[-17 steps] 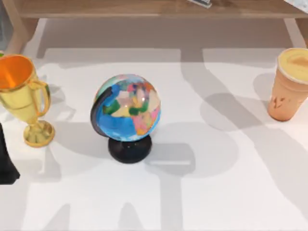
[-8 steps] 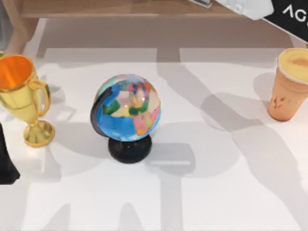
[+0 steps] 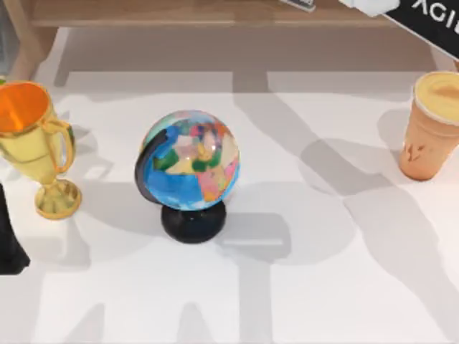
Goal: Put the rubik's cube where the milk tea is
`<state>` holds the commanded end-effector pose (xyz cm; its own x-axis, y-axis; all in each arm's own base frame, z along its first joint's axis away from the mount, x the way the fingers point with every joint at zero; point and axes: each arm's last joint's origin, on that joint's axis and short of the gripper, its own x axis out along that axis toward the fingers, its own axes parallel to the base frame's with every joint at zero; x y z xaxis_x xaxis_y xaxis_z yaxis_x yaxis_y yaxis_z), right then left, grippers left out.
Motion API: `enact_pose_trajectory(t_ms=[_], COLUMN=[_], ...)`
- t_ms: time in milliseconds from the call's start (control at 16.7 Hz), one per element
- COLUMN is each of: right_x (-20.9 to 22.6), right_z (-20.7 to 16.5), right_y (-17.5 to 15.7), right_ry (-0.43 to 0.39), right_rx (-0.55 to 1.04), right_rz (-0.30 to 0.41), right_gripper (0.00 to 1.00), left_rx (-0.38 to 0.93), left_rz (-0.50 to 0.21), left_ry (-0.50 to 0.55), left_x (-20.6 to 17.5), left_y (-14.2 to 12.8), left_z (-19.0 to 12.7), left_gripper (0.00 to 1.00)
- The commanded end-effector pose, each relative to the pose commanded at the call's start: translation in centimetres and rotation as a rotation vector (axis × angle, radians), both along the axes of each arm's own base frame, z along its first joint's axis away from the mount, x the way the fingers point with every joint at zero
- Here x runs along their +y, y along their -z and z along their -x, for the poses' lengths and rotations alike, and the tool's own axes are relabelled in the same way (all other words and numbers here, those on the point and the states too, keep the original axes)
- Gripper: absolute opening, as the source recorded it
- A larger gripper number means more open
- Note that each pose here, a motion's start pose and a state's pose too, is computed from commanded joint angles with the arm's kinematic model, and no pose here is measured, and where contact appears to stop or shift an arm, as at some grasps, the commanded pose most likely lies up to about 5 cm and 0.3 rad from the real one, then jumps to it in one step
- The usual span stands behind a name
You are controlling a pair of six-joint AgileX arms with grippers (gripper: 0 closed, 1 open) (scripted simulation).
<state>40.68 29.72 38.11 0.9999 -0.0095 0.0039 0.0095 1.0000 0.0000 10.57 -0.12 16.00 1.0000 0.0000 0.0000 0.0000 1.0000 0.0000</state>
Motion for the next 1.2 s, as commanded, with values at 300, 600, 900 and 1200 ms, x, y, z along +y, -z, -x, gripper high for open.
enact_pose_trajectory(t_ms=[300,600,900,1200], right_x=[0.0,0.2,0.2,0.2], right_z=[-2.7,-4.4,-4.4,-4.4], right_y=[-0.5,0.3,0.3,0.3], right_ry=[0.0,0.001,0.001,0.001], right_rx=[-0.005,0.004,0.004,0.004], right_rz=[0.0,0.0,0.0,0.0], right_gripper=[1.0,1.0,0.92,0.55], left_rx=[0.0,0.0,0.0,0.0], left_rz=[0.0,0.0,0.0,0.0], left_ry=[0.0,0.0,0.0,0.0], left_x=[0.0,0.0,0.0,0.0], left_y=[0.0,0.0,0.0,0.0], left_z=[0.0,0.0,0.0,0.0], left_gripper=[1.0,1.0,1.0,1.0])
